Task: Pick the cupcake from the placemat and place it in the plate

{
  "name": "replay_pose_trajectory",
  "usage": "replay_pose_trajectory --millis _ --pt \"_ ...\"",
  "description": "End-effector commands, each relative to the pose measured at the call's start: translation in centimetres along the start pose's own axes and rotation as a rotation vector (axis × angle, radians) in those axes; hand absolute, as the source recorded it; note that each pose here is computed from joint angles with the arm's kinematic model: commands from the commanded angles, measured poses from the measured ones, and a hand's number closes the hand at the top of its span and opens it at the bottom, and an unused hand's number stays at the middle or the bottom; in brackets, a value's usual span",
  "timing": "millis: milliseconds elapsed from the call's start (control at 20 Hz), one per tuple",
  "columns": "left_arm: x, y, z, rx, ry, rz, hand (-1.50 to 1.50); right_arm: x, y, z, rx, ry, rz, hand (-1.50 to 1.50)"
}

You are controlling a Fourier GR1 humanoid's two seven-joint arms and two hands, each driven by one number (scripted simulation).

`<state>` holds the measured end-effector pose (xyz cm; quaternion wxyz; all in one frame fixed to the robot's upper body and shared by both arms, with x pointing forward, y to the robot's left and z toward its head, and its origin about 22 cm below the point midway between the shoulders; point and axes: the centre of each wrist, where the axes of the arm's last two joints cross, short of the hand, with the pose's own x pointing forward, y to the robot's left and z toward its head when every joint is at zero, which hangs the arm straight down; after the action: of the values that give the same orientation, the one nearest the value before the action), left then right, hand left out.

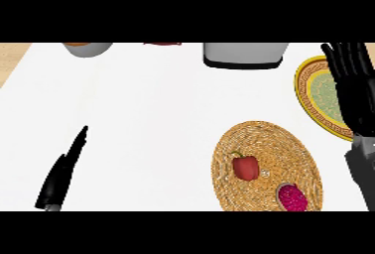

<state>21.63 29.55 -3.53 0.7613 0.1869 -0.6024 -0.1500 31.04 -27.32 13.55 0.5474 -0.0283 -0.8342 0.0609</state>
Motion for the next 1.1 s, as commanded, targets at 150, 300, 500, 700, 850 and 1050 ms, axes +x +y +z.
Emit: replay_pose_trajectory --millis 150,300,500,700,850,1050 --pt "0.4 -2.5 -0.3 -0.027 0.106 0.287 0.0 1.5 -6.0 -0.1 0.15 -0.043 -0.027 1.5" --pt "0.8 -3.5 0.3 -0.049 0.108 0.332 0.0 5.0 -10.2 0.1 0.236 0.043 0.597 1.5" --pt "1.9 -4.1 -0.2 -0.114 0.135 0.445 0.0 -3.8 -11.5 7.1 -0.158 0.035 0.275 -1.5" --pt "2.3 -5.3 0.1 -0.124 0.15 0.463 0.0 -4.0 -12.8 10.3 -0.095 -0.03 0.161 -1.5" --pt "2.2 -4.1 -1.0 -0.142 0.157 0.463 0.0 -3.1 -15.9 12.2 -0.035 -0.014 0.216 -1.5" --pt "2.3 -4.4 -0.6 -0.122 0.148 0.462 0.0 0.4 -15.1 10.6 0.15 0.071 0.376 -1.5"
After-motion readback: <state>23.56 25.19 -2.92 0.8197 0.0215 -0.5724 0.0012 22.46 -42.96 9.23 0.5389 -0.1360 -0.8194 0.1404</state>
